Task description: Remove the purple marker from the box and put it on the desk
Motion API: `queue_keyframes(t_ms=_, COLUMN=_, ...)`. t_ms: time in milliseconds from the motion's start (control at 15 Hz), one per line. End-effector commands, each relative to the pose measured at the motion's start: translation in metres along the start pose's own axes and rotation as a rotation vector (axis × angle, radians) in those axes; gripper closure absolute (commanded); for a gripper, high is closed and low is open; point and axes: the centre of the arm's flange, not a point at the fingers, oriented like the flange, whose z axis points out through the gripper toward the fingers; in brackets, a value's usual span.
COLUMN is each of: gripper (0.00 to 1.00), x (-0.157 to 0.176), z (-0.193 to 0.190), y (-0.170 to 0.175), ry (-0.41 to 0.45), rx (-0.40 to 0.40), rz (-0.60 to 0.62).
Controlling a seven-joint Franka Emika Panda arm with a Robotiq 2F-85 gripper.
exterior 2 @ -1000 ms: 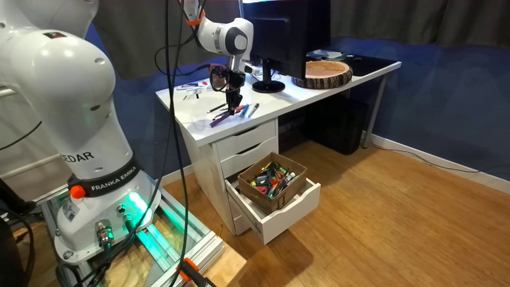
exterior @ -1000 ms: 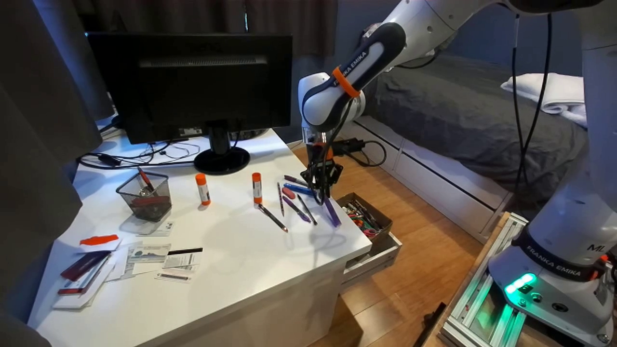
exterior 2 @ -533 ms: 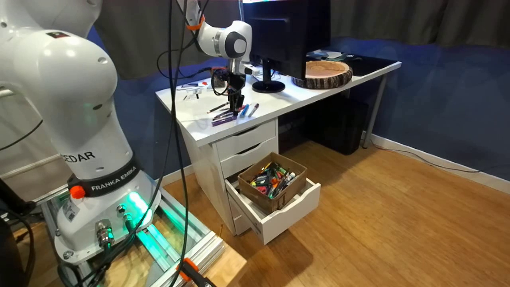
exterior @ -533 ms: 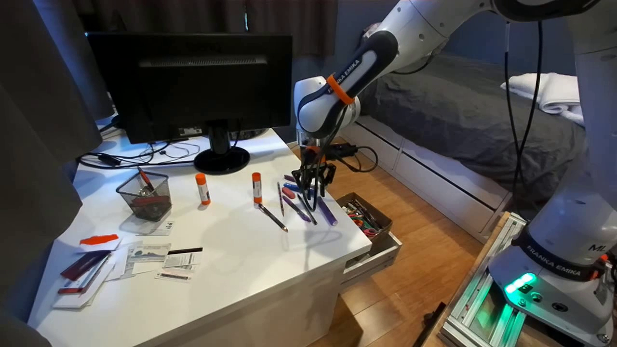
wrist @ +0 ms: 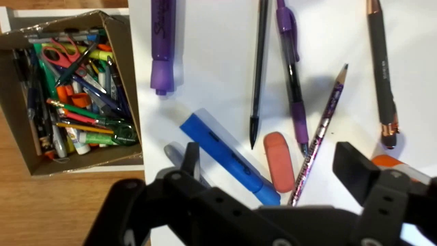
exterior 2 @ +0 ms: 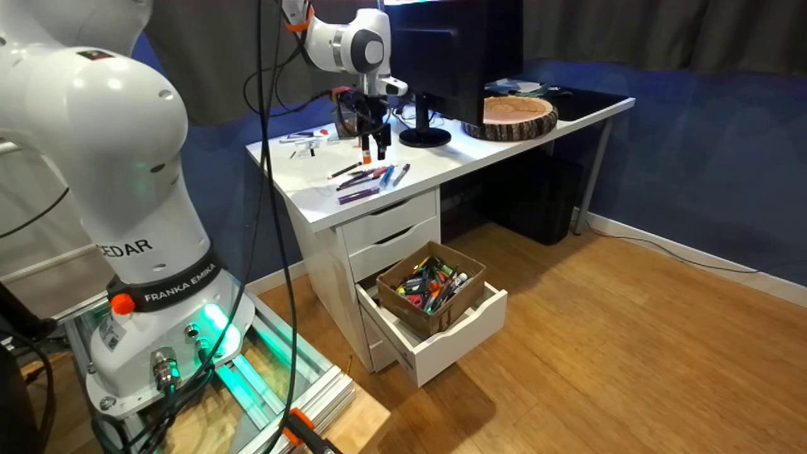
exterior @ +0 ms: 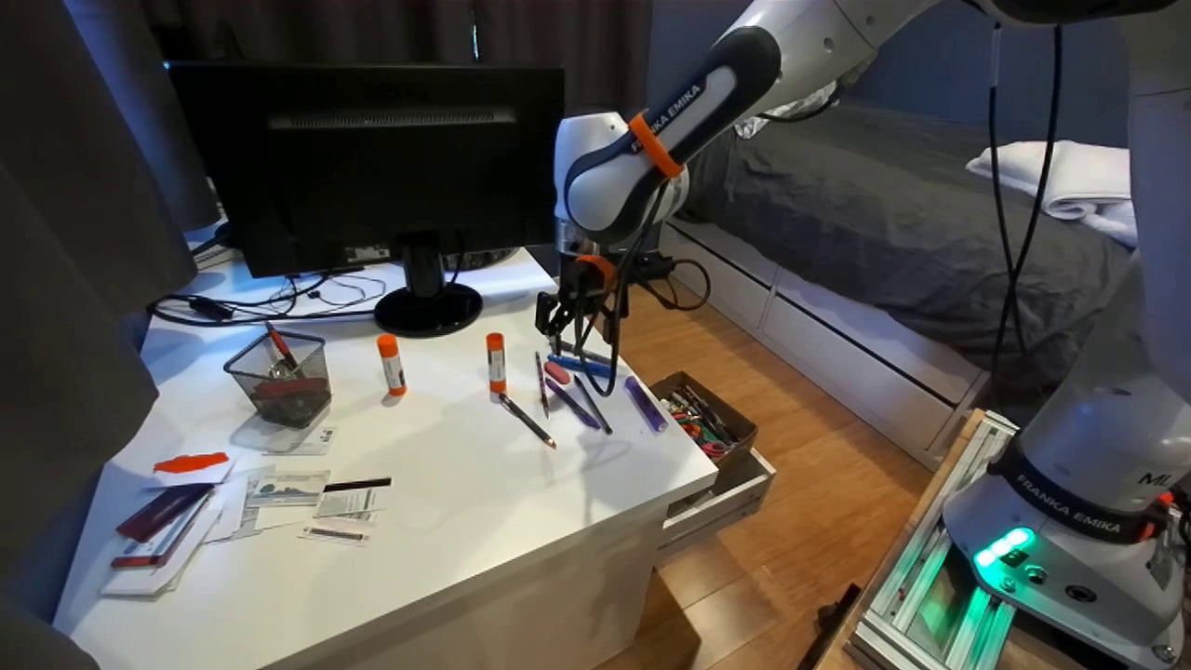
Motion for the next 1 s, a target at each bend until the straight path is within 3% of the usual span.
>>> queue_keyframes(t_ms=0, gripper=0.00, x=-0.013, z=-0.043, y=0.011, ry=0.039, rx=-0.056, rz=-0.154)
queue_keyframes(t_ms=200, gripper=0.00, x=-0.024, z=-0.061, y=0.020, ry=0.071, rx=-0.103, rz=-0.312)
queue_keyframes(t_ms=467, gripper=0.00, x=-0.049, z=-0.082, y=0.031, ry=0.088, rx=-0.091, rz=-0.508)
queue_keyframes(t_ms=867, gripper=0.00, x=-0.081, z=-0.118, y=0.064, ry=0.082, rx=-0.040, rz=-0.647)
queue_keyframes(t_ms=933, gripper=0.00, x=-0.059, z=-0.101, y=0.040, ry=0.082, rx=-0.073, rz=-0.606)
